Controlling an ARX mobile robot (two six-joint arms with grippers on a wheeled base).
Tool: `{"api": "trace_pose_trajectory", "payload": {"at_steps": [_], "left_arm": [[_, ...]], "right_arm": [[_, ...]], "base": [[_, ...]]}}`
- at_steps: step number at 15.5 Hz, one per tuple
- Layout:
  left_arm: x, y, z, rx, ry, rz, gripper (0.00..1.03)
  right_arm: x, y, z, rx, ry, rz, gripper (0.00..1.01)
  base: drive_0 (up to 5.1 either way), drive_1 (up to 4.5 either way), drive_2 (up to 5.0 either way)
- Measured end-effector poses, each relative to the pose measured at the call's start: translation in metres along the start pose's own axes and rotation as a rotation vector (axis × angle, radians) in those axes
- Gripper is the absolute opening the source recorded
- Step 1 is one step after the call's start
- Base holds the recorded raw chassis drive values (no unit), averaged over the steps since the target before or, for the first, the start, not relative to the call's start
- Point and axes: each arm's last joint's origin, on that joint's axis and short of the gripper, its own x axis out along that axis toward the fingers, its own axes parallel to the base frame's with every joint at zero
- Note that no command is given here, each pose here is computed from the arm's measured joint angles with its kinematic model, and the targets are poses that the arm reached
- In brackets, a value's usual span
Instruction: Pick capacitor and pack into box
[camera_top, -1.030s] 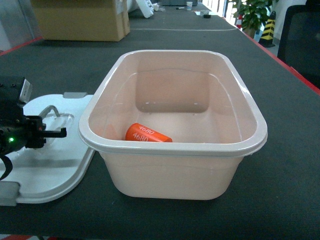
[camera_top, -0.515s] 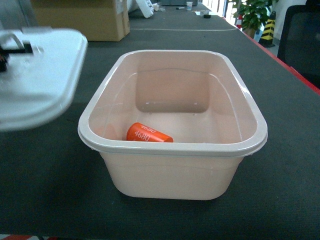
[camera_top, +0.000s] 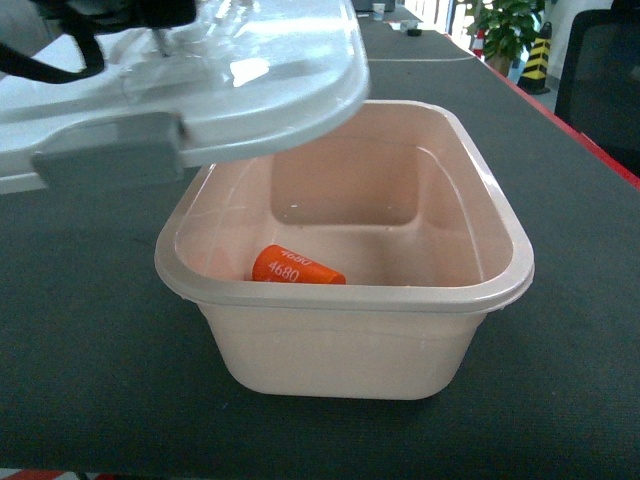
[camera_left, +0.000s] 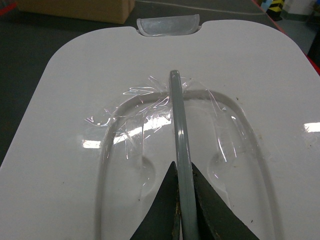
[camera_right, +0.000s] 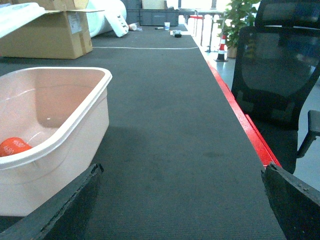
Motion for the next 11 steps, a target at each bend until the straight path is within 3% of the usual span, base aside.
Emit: {"api": "trace_pose_trajectory", "payload": {"at_steps": [4,8,11], "left_arm": [[-0.004,-0.066,-0.022,0.053,0.047,-0.057,0.02],[0.0,-0.085,-0.031,0.072,0.061,-0.081,0.02],[0.009,-0.098,-0.046,0.109,0.103,-0.047,0.02]], "right_arm": [[0.0,0.0,0.0,0.0,0.0,0.0,0.98],[0.0,0.0,0.0,0.0,0.0,0.0,0.98],[0.0,0.0,0.0,0.0,0.0,0.0,0.98]], "base": [[0.0,0.0,0.0],[0.0,0.0,0.0],[0.0,0.0,0.0]]}}
